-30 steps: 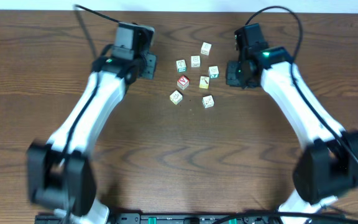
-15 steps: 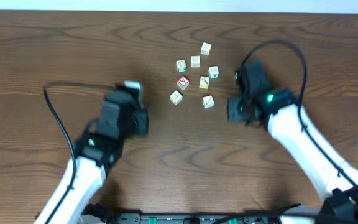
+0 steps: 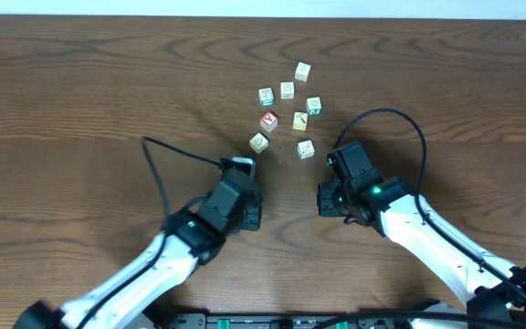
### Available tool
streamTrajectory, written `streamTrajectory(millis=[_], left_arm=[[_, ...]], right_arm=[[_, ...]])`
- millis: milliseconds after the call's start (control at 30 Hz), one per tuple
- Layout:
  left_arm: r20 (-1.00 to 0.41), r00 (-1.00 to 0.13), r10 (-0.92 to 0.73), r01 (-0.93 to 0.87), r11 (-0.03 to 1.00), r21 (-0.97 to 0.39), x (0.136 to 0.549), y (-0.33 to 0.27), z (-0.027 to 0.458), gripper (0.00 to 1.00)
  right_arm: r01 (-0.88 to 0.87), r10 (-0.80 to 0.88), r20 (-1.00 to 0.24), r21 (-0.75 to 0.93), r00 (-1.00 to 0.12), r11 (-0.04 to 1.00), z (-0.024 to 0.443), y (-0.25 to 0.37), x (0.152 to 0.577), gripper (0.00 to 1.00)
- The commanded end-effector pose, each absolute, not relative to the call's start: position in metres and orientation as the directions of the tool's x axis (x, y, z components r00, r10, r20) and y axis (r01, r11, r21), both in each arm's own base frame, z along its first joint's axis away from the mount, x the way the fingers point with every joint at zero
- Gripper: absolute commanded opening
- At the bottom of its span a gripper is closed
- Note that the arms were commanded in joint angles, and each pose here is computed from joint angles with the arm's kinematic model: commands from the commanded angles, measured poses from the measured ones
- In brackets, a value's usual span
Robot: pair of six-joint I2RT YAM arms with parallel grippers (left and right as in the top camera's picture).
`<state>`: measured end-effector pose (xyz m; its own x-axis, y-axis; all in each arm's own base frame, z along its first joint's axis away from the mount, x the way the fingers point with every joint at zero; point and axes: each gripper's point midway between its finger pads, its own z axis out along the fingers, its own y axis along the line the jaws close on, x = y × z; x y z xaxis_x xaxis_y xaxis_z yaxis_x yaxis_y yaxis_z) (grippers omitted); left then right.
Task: Lift 5 blocks
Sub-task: 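Carry both held blocks toward the table center and lower them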
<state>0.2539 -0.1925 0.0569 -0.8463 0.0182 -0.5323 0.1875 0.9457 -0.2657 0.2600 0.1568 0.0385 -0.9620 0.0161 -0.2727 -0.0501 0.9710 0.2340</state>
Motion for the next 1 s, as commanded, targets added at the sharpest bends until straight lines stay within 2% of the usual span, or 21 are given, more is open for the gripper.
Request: streamTrajectory(millis=[0,167,400,533,800,900,933,967], left_arm=[[-0.464,-0.880,-0.096,0.038,0.962,-0.270,0.252,-0.186,0.031,0.07],[-0.380,-0.914,-0.145,-0.051,0.968,-0.245,0.246,-0.181,0.000,0.07],[-0.332,-0.915,-0.232,-0.138,0.949,-0.284,0.242,-0.185,-0.006,0.08],[-0.326,-0.915,-0.237,-0.125,0.936,-0.330,0.237,-0.202,-0.002,0.08],[-0.316,-0.935,-0.161,-0.053,0.944,-0.325,0.217,-0.220,-0.004,0.10],[-0.322,-0.938,-0.126,-0.017,0.947,-0.320,0.211,-0.225,-0.004,0.17],[-0.322,-0.939,-0.125,-0.016,0.948,-0.319,0.211,-0.225,-0.004,0.28],[-0.321,-0.939,-0.124,-0.017,0.948,-0.317,0.211,-0.225,-0.004,0.34]], right_arm=[[-0.003,0.057,-0.241,0.242,-0.969,0.970,0.038,0.157,0.253,0.01],[0.029,0.077,-0.208,0.223,-0.975,0.974,0.030,0.150,0.244,0.01],[0.049,0.094,-0.198,0.222,-0.976,0.974,0.027,0.149,0.241,0.01],[0.054,0.100,-0.198,0.226,-0.975,0.973,0.027,0.149,0.242,0.01],[0.070,0.112,-0.191,0.217,-0.975,0.974,0.023,0.147,0.240,0.01],[0.071,0.112,-0.192,0.208,-0.975,0.975,0.022,0.146,0.240,0.01],[0.073,0.113,-0.193,0.205,-0.975,0.976,0.022,0.145,0.241,0.01],[0.073,0.113,-0.191,0.204,-0.975,0.976,0.021,0.145,0.240,0.01]])
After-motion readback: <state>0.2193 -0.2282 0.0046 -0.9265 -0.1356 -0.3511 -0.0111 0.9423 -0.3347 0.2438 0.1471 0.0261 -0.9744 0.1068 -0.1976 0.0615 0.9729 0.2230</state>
